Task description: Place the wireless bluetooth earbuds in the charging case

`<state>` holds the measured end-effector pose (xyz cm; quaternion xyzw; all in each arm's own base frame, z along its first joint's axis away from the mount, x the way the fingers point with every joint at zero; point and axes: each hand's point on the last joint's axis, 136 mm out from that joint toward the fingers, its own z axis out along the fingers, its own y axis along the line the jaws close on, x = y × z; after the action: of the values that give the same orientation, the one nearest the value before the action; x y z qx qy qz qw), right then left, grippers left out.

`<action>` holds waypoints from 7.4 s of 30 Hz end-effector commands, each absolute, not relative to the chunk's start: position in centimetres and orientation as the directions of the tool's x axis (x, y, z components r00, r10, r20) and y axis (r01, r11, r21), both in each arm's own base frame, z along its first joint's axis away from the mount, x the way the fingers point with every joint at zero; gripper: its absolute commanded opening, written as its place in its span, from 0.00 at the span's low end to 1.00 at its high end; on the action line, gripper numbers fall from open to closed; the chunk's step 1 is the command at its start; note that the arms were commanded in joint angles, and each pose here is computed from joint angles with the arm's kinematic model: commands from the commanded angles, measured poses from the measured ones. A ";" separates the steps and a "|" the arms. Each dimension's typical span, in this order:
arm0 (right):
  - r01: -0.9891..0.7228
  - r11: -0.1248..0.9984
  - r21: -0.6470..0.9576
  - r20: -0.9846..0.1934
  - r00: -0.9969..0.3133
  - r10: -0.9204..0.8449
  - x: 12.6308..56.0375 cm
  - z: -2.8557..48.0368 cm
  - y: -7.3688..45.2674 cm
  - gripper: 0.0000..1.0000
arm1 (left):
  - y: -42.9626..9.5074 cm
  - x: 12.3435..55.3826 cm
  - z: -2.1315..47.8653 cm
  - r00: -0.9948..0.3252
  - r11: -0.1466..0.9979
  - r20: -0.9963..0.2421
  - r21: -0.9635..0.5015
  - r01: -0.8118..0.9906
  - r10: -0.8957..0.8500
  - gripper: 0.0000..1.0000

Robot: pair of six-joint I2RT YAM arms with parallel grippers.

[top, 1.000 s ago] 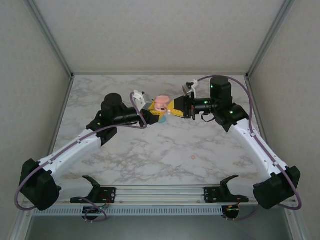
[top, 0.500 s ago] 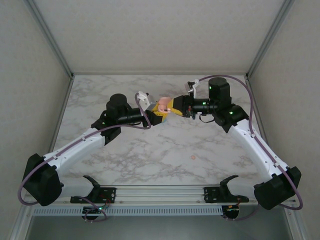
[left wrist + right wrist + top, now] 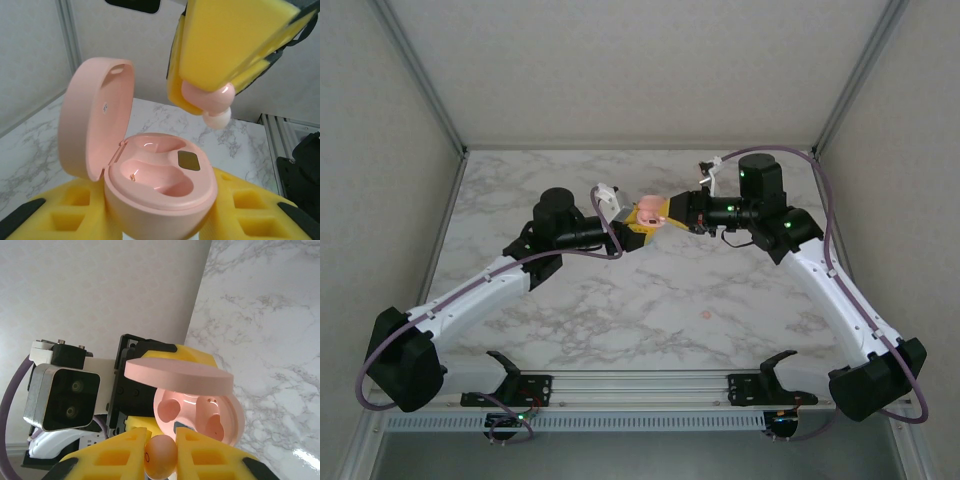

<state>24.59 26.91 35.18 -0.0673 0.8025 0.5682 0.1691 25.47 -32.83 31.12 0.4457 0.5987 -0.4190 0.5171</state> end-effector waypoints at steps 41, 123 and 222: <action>-0.411 0.420 0.809 -0.478 -0.876 0.064 25.1 34.6 26.7 0.23 | -33.8 23.9 36.2 -0.032 0.163 -0.999 -0.039 0.986 -0.044 0.16; 0.556 0.727 0.402 0.156 -0.824 0.544 17.2 3.6 16.8 0.52 | -30.9 24.7 35.1 -0.021 0.360 -1.000 -0.026 0.933 -0.017 0.15; -0.459 0.409 0.789 -0.540 -0.835 0.106 21.7 38.9 27.6 0.19 | -33.9 25.2 33.7 -0.045 0.269 -0.999 -0.041 0.962 0.008 0.16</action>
<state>22.11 26.32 36.07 -0.0843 0.8249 0.4981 0.2534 26.05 -33.23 31.09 0.4073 0.6127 -0.4188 0.5322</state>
